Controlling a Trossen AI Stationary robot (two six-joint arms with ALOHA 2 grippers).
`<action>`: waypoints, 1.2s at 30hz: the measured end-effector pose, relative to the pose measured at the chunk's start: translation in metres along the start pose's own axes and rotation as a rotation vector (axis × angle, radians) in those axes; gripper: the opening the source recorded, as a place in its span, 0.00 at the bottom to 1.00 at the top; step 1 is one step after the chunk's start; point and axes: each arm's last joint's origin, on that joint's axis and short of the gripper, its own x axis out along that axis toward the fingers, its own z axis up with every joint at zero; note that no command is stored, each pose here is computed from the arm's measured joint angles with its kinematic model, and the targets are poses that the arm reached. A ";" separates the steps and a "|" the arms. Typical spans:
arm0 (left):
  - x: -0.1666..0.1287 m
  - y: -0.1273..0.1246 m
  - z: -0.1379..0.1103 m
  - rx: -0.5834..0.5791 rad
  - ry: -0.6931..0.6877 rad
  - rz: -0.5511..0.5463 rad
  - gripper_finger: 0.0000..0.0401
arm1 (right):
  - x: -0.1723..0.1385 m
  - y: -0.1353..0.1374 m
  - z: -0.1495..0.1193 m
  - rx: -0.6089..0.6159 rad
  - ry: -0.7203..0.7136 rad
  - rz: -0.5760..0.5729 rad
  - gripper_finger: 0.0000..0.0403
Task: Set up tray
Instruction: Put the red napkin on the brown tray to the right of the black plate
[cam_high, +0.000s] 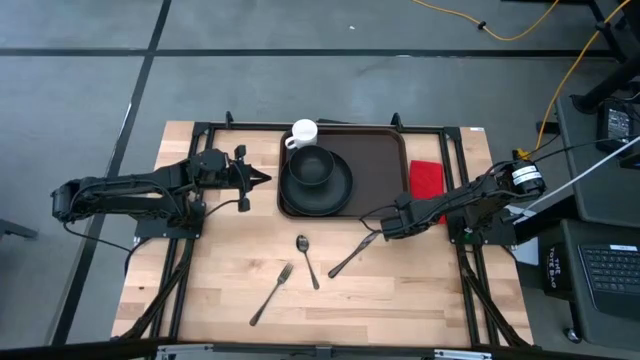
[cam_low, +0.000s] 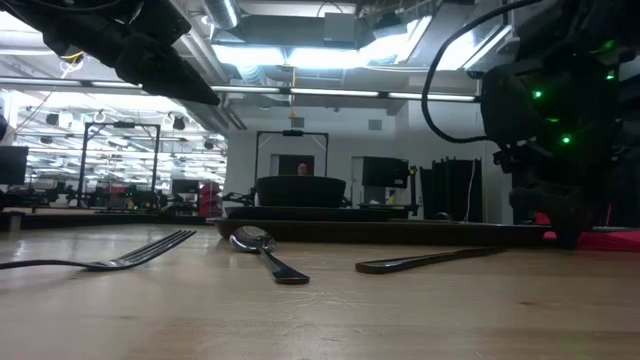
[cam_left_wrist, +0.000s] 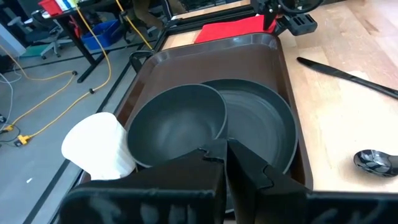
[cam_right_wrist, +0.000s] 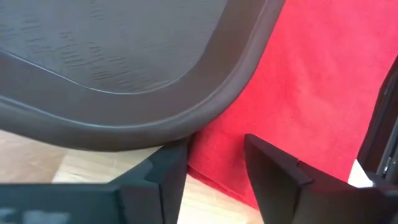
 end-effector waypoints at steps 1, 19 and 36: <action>0.000 0.000 0.000 0.000 0.000 0.000 0.01 | 0.000 0.000 0.000 0.002 0.003 0.002 0.39; 0.000 0.000 0.000 0.000 -0.001 -0.002 0.01 | 0.001 0.000 -0.002 0.080 0.061 0.010 0.04; 0.000 0.000 0.000 0.000 -0.001 -0.002 0.01 | -0.032 0.000 0.008 0.083 0.129 -0.066 0.04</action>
